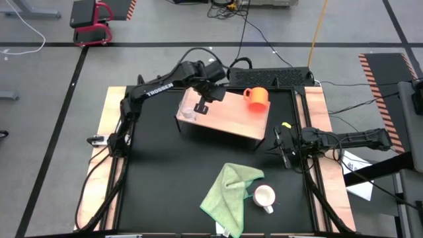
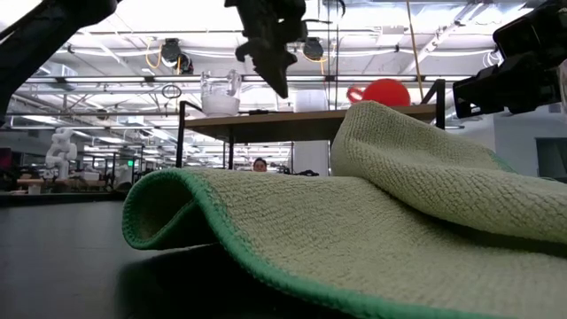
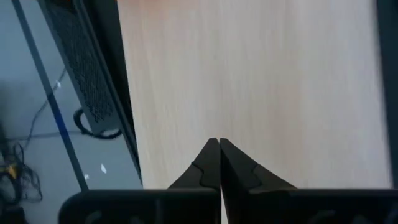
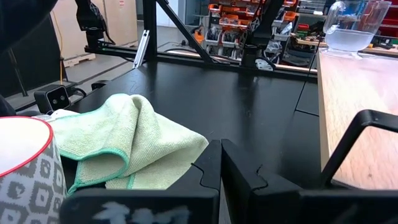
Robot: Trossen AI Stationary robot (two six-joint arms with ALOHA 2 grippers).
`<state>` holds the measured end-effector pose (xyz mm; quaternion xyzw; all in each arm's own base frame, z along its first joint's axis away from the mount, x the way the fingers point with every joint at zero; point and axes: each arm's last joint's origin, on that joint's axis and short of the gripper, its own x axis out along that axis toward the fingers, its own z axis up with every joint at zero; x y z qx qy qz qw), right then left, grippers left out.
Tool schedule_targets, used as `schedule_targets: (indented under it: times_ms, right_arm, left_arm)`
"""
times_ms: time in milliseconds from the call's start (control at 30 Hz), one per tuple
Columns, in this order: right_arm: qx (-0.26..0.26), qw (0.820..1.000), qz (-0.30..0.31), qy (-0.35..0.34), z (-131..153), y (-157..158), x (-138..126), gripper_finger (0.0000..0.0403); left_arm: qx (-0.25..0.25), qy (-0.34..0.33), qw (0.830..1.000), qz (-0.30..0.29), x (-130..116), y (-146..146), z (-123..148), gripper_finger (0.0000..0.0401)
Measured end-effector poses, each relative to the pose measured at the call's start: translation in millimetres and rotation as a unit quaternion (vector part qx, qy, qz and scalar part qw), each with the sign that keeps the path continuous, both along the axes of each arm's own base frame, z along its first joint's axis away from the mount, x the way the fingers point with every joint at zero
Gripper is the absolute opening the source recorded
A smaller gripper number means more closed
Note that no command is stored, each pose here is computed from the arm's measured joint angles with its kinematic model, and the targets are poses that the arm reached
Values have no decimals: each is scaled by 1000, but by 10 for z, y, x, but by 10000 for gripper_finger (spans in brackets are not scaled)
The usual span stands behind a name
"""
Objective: Stack small to large cups/mugs on shelf
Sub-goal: Put the orange mug on the shelf
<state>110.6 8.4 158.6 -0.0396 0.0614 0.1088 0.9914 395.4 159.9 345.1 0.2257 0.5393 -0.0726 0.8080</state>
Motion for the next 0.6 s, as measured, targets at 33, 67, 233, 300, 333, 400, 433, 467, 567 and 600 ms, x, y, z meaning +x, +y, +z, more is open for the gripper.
schedule_targets:
  times_ms: [33,67,233,300,333,400,433,467,567,600]
  right_arm:
    - [0,1000,0,0,0,0,0,0]
    - [0,1000,0,-1,2,0,1,0]
    - [0,1000,0,-3,5,1,2,0]
    - [0,1000,0,-3,5,0,3,0]
    - [1,1000,0,-3,6,0,4,0]
    - [1,1000,0,-3,7,0,4,0]
    - [2,1000,0,-4,9,0,4,0]
    - [2,1000,0,-4,9,1,4,0]
    - [2,1000,0,-4,9,1,5,0]
    - [2,1000,0,-4,8,1,5,0]
  left_arm:
    - [-4,-7,1000,-4,-18,-15,39,1]
    - [-7,-13,1000,-6,-22,-29,60,1]
    - [-7,-36,999,-17,-22,-108,150,1]
    - [-7,-39,999,-18,-16,-135,163,1]
    - [-8,-38,999,-19,-11,-151,161,0]
    - [6,-45,999,-19,26,-170,163,0]
    - [19,-57,998,-17,56,-175,177,0]
    - [32,-71,997,-15,88,-176,196,1]
    - [61,-120,991,-13,185,-194,263,7]
    - [66,-133,989,-14,208,-198,280,11]
